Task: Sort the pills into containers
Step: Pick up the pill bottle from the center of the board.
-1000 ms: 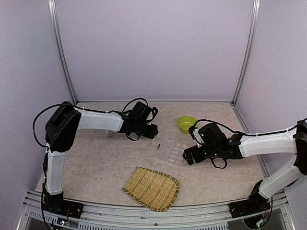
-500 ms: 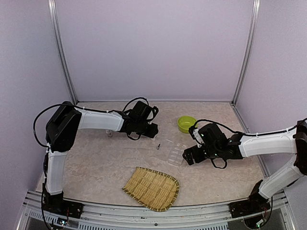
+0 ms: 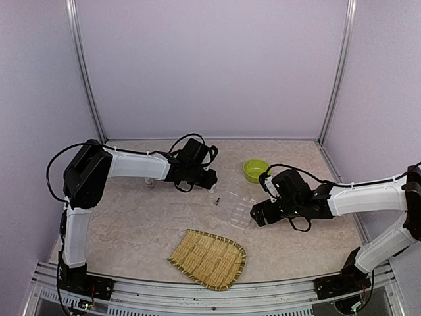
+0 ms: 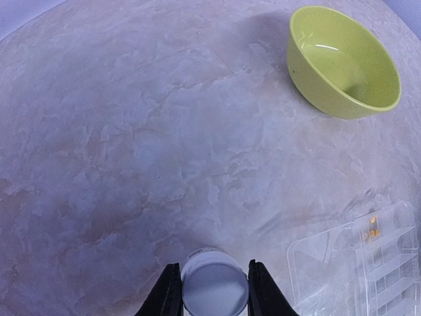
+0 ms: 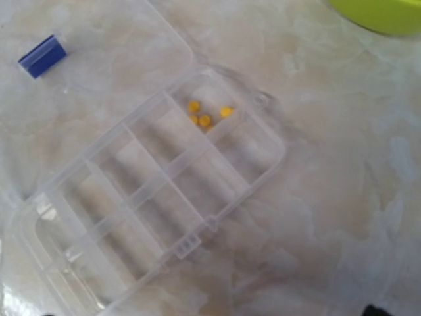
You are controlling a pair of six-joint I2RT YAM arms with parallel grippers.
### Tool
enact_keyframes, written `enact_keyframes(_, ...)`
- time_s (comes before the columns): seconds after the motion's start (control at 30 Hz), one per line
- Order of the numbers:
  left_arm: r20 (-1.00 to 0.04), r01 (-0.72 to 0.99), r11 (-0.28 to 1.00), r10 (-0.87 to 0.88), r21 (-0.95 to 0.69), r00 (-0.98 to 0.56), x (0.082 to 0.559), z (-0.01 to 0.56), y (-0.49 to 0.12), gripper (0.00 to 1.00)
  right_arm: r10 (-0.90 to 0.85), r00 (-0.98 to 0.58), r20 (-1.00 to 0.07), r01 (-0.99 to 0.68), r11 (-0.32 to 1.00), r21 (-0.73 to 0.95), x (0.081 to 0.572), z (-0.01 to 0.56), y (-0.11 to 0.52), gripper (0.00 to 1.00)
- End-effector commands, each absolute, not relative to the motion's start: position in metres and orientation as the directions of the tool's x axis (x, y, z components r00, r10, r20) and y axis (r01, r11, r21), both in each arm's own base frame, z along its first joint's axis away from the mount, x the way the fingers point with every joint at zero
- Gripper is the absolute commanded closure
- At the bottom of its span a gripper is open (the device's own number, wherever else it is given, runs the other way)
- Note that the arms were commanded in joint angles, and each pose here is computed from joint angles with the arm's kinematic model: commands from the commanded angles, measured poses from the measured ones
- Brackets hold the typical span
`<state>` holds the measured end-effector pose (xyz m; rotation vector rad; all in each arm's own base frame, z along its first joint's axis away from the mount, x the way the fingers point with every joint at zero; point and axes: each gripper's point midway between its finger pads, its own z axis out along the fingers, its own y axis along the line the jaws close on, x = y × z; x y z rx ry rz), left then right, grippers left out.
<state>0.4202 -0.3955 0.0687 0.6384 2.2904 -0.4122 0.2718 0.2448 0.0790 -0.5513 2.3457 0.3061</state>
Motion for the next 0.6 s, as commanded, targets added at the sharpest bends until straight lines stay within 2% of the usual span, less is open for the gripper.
enact_keyframes(0.0,-0.731,0.586,0.801,0.327,-0.121,-0.599,0.411,0.086,-0.404,0.84,-0.301,-0.654,-0.694,-0.484,0.872,0.078,0.269,0.083,0.249,0.00)
enact_keyframes(0.17,-0.790,0.645,0.745,0.287,-0.173,-0.543,0.392,0.133,-0.408,0.84,-0.288,-0.601,-0.745,-0.571,0.808,0.148,0.260,0.106,0.265,0.00)
enact_keyframes(0.37,-0.847,0.736,0.642,0.253,-0.214,-0.468,0.359,0.181,-0.414,0.84,-0.255,-0.503,-0.826,-0.732,0.634,0.250,0.235,0.151,0.294,0.00)
enact_keyframes(0.57,-0.895,0.871,0.416,0.233,-0.263,-0.381,0.304,0.223,-0.432,0.86,-0.195,-0.405,-0.893,-0.862,0.408,0.302,0.201,0.203,0.314,0.00)
